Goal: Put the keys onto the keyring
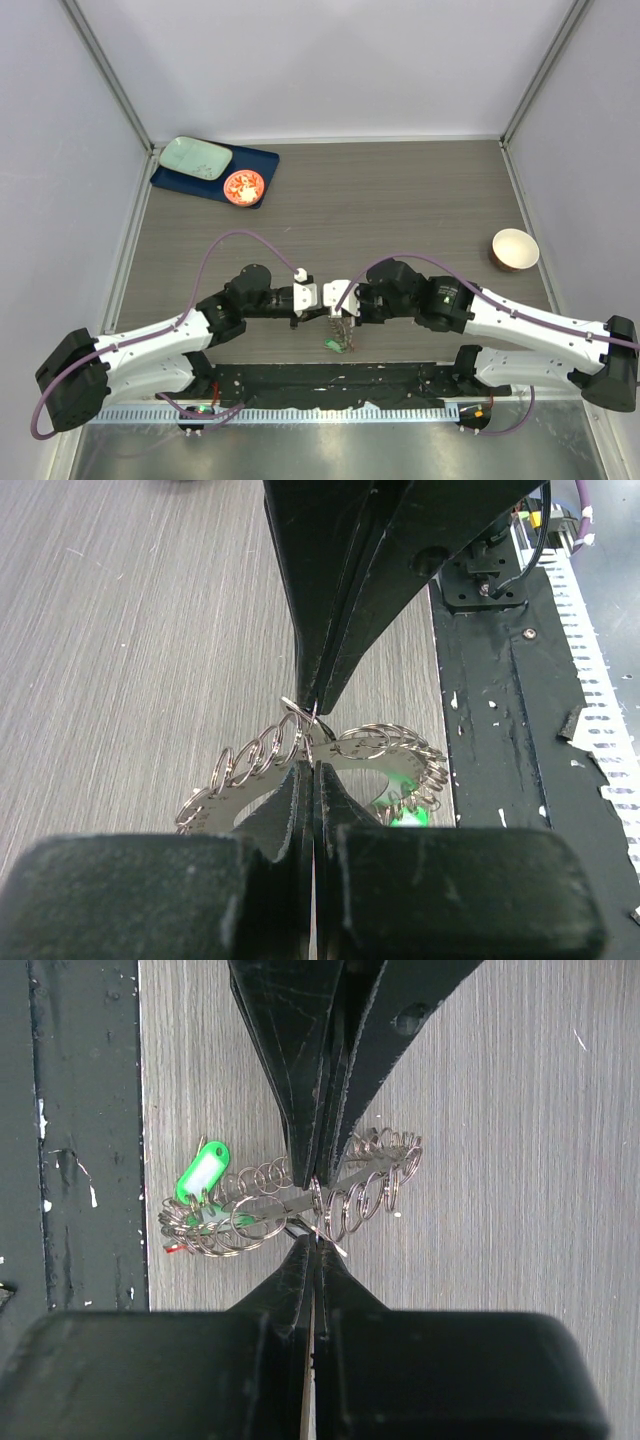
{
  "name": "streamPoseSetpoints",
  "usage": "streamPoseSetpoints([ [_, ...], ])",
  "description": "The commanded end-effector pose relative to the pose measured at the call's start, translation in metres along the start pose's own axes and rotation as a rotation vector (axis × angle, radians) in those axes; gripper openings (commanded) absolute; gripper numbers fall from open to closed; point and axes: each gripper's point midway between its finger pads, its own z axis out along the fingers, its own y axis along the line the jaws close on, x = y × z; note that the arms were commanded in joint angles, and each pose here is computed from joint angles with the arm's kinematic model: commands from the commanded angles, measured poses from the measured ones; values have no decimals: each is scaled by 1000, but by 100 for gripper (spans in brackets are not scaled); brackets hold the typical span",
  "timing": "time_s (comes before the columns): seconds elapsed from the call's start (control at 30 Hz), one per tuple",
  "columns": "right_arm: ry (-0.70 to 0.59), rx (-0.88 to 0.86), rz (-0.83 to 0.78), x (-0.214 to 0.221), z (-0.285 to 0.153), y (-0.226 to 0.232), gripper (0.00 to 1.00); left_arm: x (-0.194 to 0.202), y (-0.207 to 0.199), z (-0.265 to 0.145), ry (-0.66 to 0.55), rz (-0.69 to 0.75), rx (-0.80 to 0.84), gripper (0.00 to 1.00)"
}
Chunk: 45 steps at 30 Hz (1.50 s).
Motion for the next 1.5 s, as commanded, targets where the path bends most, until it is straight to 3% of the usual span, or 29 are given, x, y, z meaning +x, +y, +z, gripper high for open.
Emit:
streamPoseSetpoints([
  [0.0,-79,-5,-27,-27,-2,-6,1,-39,3,3,-128,76,16,0],
  [1.07,-101,6,-42,-37,-4,-11,1,-55,3,9,-166,75,48,0],
  [1.47,-129,33,-38,-40,-5,-14,1,-69,9,7,-256,87,1,0],
])
